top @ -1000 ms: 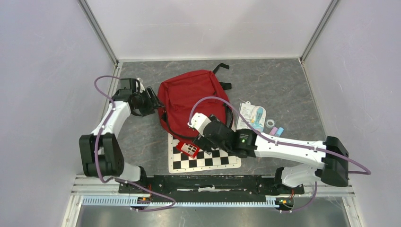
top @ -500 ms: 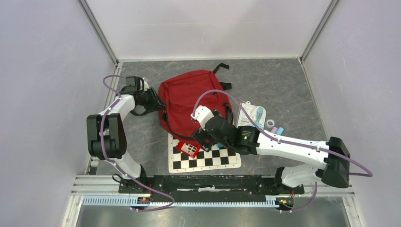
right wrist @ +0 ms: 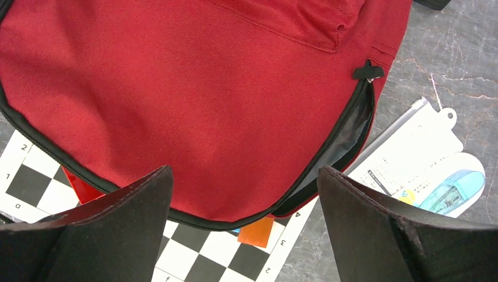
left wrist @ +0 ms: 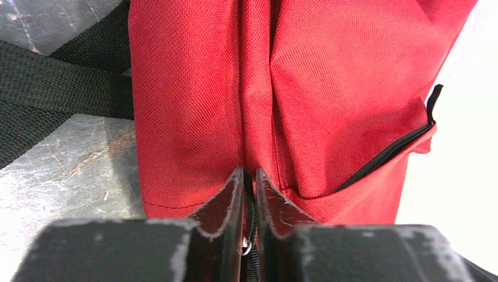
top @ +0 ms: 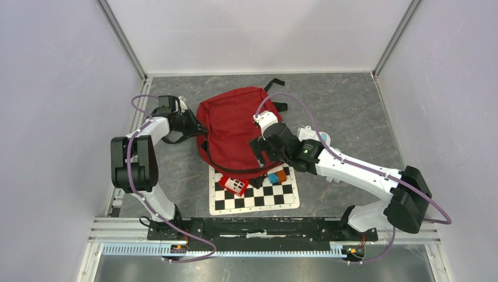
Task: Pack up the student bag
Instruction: Zip the student bag at the center of the board.
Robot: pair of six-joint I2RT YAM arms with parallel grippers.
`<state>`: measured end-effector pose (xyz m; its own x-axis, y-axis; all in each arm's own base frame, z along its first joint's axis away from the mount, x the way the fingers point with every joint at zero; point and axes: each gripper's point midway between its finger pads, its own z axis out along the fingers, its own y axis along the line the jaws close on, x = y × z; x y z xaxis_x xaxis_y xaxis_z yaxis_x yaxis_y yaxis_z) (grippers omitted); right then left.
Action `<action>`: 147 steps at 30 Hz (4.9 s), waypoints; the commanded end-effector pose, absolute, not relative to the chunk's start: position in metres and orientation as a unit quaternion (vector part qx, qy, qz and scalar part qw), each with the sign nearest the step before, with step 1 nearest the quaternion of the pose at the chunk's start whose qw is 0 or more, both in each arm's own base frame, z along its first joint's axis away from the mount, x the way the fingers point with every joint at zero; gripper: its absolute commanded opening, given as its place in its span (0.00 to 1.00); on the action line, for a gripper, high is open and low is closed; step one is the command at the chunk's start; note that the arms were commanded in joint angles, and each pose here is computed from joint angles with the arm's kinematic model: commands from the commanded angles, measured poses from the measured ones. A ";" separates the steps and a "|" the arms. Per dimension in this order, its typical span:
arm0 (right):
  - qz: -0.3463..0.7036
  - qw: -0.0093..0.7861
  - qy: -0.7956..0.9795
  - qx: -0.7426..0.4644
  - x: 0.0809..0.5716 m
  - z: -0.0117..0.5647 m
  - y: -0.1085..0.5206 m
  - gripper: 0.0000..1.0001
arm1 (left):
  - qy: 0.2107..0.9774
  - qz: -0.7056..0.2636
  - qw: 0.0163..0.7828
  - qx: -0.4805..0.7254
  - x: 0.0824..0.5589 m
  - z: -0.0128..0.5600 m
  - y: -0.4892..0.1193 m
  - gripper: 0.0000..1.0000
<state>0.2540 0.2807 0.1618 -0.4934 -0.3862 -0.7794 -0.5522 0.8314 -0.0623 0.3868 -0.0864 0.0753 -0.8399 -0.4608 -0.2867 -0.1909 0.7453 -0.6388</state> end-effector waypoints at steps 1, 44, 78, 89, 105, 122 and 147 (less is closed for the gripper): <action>0.130 0.437 0.855 -0.249 0.267 0.184 0.290 0.97 | 0.896 -0.337 0.229 -0.177 0.397 0.088 -0.094 0.13; 0.135 0.501 0.797 -0.307 0.382 0.131 0.481 0.59 | 0.869 -0.354 0.316 -0.141 0.334 0.135 -0.096 0.02; 0.157 0.514 0.800 -0.265 0.403 0.132 0.493 0.00 | 0.846 -0.420 0.315 -0.089 0.243 0.150 -0.151 0.02; 0.168 0.514 0.803 -0.250 0.408 0.136 0.492 0.00 | 0.865 -0.418 0.274 -0.045 0.206 0.139 -0.167 0.02; 0.191 0.511 0.797 -0.261 0.395 0.174 0.474 0.28 | 0.854 -0.438 0.277 -0.029 0.209 0.158 -0.200 0.02; 0.181 0.477 0.784 -0.354 0.285 0.182 0.317 0.86 | 0.857 -0.410 0.295 -0.101 0.218 0.175 -0.186 0.02; 0.117 0.501 0.689 -0.511 0.218 0.147 0.370 0.84 | 0.857 -0.394 0.313 -0.111 0.231 0.205 -0.182 0.02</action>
